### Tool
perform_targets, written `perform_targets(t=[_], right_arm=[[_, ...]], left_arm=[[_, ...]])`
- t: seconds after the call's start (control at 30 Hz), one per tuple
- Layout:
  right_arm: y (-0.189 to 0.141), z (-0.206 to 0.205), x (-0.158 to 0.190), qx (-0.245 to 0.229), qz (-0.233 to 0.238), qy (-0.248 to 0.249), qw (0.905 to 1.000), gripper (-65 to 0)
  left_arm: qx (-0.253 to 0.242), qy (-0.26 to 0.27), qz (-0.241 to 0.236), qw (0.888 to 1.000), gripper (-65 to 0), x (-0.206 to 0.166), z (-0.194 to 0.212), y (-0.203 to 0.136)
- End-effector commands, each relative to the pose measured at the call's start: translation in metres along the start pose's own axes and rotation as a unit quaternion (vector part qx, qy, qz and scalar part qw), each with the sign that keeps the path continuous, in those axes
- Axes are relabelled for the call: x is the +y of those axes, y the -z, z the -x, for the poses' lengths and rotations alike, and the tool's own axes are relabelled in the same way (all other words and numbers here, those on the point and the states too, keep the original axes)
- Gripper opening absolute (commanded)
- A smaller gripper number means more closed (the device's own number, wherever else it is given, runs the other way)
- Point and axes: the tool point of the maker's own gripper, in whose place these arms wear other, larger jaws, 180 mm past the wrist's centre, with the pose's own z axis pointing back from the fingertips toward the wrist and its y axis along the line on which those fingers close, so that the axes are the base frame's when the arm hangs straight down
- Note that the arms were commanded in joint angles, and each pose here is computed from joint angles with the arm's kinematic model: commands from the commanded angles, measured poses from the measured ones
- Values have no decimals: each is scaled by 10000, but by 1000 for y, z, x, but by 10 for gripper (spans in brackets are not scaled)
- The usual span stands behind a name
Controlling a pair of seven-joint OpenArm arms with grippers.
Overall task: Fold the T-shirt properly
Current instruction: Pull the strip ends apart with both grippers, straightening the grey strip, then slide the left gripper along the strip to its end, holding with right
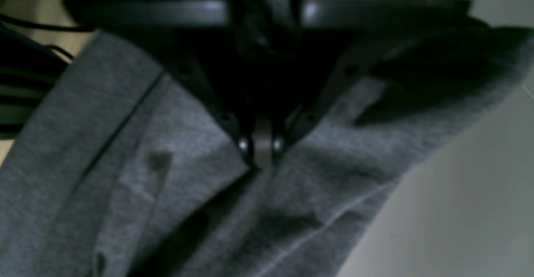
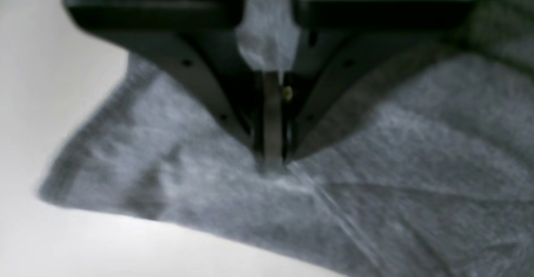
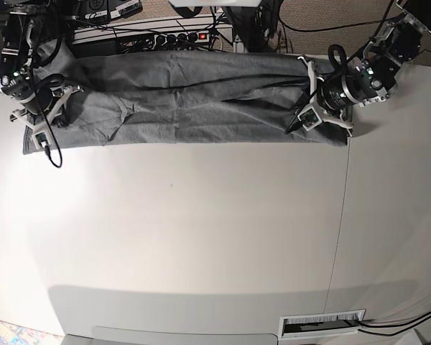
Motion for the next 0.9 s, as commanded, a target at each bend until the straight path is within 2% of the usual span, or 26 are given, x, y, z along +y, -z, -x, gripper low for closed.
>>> perform_targets(t=[0.0, 0.23, 0.4, 0.7, 0.87], right_arm=[[0, -11, -6, -161, 28, -64, 9998, -650], [43, 1, 8, 169, -383, 183, 9990, -650], [65, -14, 6, 186, -481, 269, 9983, -650], [71, -63, -5, -285, -413, 176, 9986, -650], [71, -64, -6, -293, -396, 165, 9987, -650]], left_arm=[[785, 194, -188, 9965, -650, 9, 35, -3], [817, 183, -434, 9955, -650, 18, 36, -4], [639, 385, -660, 9950, -650, 28, 30, -3], [443, 481, -1304, 9893, -650, 89, 10, -1], [384, 132, -1194, 9920, -650, 94, -10, -5]])
